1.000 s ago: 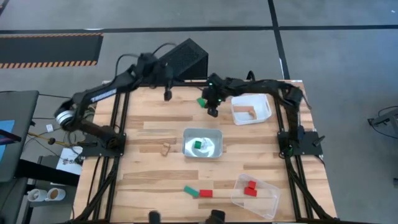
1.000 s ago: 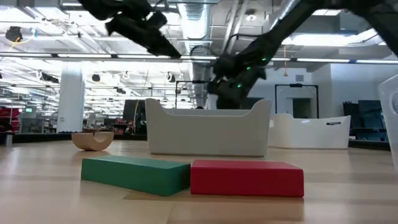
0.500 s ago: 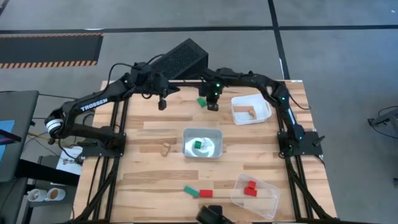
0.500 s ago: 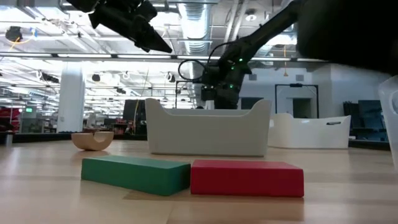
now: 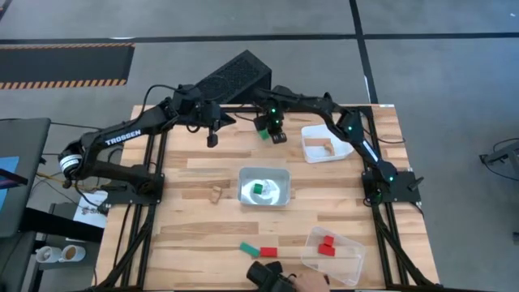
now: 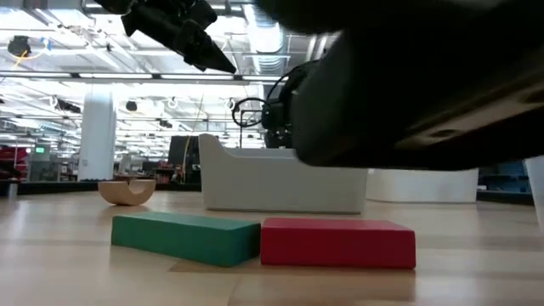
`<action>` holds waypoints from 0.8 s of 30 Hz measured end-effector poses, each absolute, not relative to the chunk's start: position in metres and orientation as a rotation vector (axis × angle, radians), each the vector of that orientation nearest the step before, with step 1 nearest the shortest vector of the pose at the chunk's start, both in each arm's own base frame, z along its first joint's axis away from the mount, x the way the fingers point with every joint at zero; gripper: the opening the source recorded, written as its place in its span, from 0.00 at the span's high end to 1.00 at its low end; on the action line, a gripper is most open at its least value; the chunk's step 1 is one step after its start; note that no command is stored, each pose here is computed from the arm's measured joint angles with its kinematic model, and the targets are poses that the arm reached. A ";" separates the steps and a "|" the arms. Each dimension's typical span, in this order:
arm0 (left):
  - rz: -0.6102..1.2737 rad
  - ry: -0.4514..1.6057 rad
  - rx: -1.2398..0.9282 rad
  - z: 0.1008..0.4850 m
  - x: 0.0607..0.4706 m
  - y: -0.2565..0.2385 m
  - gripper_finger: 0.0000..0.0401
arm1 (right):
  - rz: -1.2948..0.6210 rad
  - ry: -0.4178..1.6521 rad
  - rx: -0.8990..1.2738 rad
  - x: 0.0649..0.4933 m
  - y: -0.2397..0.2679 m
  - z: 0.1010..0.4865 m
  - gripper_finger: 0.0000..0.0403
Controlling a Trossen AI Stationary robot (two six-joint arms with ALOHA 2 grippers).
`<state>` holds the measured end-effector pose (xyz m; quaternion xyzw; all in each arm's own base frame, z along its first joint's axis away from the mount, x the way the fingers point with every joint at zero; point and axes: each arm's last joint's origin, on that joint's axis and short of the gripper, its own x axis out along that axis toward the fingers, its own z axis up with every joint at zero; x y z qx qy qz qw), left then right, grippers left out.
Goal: Sort & place blocks by color
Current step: Put the top green block into the gray bin
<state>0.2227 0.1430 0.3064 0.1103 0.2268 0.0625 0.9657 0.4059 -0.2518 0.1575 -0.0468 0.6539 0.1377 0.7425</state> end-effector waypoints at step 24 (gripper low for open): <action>0.125 0.473 0.201 0.305 0.222 0.142 1.00 | 0.386 1.367 -0.134 0.409 -0.268 0.162 1.00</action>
